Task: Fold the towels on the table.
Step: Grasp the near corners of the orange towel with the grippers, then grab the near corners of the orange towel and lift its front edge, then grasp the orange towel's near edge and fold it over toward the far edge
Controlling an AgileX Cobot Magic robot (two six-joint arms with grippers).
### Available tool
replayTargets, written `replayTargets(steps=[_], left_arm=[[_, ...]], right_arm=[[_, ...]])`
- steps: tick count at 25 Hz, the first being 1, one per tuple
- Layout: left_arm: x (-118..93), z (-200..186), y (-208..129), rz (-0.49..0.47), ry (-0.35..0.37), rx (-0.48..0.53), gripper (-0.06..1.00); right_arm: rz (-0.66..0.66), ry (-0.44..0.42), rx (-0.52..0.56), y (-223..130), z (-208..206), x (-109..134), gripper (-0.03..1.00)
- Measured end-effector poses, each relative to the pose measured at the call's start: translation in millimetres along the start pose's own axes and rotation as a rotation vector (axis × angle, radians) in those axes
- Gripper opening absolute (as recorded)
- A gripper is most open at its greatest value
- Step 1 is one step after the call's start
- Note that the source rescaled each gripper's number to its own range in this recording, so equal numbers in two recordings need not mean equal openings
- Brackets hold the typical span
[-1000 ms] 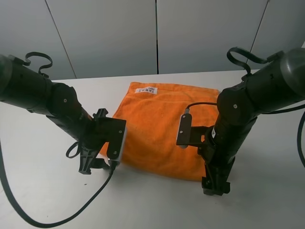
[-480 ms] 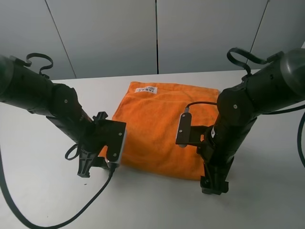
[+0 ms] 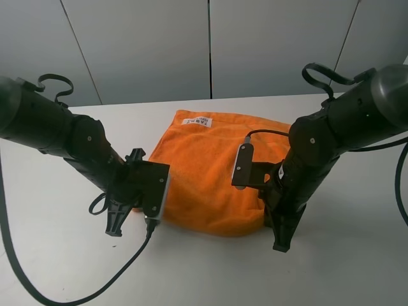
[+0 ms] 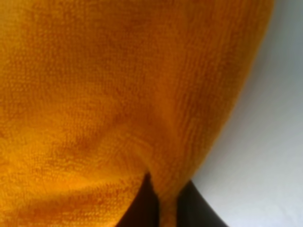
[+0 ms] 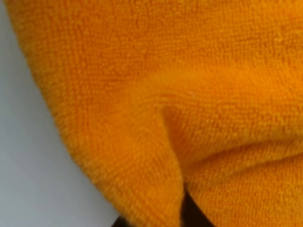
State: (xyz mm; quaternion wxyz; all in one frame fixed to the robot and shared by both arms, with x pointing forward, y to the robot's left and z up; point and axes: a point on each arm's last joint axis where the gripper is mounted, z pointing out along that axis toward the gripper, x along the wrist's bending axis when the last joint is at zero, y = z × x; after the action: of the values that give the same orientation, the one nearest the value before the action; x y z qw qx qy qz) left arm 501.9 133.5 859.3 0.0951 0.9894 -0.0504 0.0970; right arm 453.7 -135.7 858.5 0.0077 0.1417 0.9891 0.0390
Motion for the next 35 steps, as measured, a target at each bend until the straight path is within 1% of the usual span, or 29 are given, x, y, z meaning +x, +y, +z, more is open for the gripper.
replayTargets(steps=[6, 8, 11, 17, 22, 25, 29, 34, 35], left_arm=[[1.6, -0.6, 2.3, -0.185, 0.019, -0.028, 0.00], [1.8, -2.2, 2.5, -0.215, 0.025, -0.032, 0.00], [3.6, -11.1, 4.0, -0.235, 0.050, -0.048, 0.00], [11.9, -47.5, 10.8, -0.237, 0.158, -0.116, 0.00], [14.3, -74.9, 14.6, -0.246, 0.218, -0.162, 0.00], [13.3, -92.2, 15.0, -0.240, 0.243, -0.172, 0.00], [11.8, -109.5, 13.8, -0.269, 0.272, -0.174, 0.00], [11.7, -119.2, 11.1, -0.284, 0.302, -0.157, 0.00], [11.9, -119.8, 10.6, -0.302, 0.306, -0.155, 0.00]], right_arm=[[0.011, -0.004, -0.016, 0.7, -4.7, 0.4, 0.00], [0.015, -0.001, -0.016, -1.1, -7.9, 2.3, 0.00], [0.014, -0.013, -0.038, -2.2, -21.1, 4.3, 0.00], [-0.002, -0.082, -0.120, -0.5, -50.8, 4.0, 0.00], [-0.049, -0.144, -0.151, -1.6, -68.3, 3.5, 0.00], [-0.051, -0.170, -0.152, -1.5, -75.9, 1.7, 0.00], [-0.069, -0.173, -0.110, -1.4, -83.1, -1.1, 0.00], [-0.105, -0.189, -0.056, 1.0, -93.2, -7.3, 0.00], [-0.110, -0.199, -0.050, 2.3, -96.2, -9.4, 0.00]])
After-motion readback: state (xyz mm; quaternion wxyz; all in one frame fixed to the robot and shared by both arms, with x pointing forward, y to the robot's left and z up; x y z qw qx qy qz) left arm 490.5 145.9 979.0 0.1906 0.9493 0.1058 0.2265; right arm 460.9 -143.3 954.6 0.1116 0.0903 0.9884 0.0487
